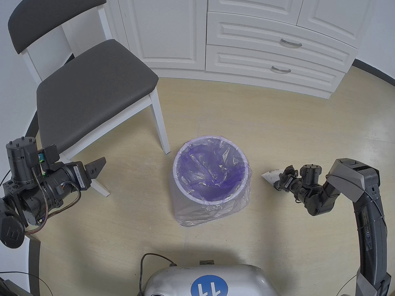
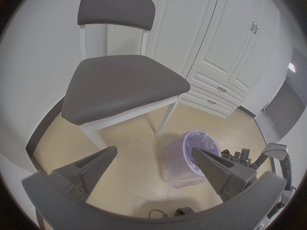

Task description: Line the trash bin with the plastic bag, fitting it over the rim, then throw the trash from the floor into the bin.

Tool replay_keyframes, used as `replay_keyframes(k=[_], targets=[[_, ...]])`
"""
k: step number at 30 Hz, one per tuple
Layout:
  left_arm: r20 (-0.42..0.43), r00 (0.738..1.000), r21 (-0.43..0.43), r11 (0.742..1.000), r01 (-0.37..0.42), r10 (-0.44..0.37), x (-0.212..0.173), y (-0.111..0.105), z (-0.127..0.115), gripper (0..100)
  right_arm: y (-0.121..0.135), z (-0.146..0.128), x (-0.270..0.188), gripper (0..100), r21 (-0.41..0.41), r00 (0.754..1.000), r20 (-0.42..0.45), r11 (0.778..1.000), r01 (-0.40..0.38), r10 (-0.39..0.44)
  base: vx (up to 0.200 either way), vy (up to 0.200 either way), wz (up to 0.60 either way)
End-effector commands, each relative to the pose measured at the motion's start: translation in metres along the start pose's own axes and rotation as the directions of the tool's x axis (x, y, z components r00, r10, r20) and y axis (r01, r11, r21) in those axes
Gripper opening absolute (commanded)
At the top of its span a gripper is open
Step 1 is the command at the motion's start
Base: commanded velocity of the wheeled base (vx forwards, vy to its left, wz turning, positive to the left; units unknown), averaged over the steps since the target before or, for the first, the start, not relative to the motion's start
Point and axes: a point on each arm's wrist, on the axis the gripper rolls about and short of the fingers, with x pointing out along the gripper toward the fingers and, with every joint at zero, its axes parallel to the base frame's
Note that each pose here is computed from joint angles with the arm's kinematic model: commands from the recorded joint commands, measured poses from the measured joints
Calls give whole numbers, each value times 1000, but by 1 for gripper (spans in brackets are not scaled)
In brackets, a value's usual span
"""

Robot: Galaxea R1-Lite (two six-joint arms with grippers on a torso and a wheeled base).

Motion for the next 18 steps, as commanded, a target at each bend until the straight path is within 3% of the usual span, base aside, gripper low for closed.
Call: replay_keyframes(k=[1, 2, 18], targets=[[4, 1000, -1, 1000, 1, -1, -1, 0, 1, 100, 0, -1, 0, 100, 7, 1000, 0, 1000, -1, 1, 0, 0, 0], [4, 1000, -1, 1000, 1, -1, -1, 0, 1, 100, 0, -1, 0, 0, 7, 1000, 0, 1000, -1, 1, 0, 0, 0], [53, 998, -9, 1000, -26, 27, -5, 6, 11, 100, -2, 1, 2, 0, 13, 1000, 9, 1000, 4, -4, 0, 0, 0]])
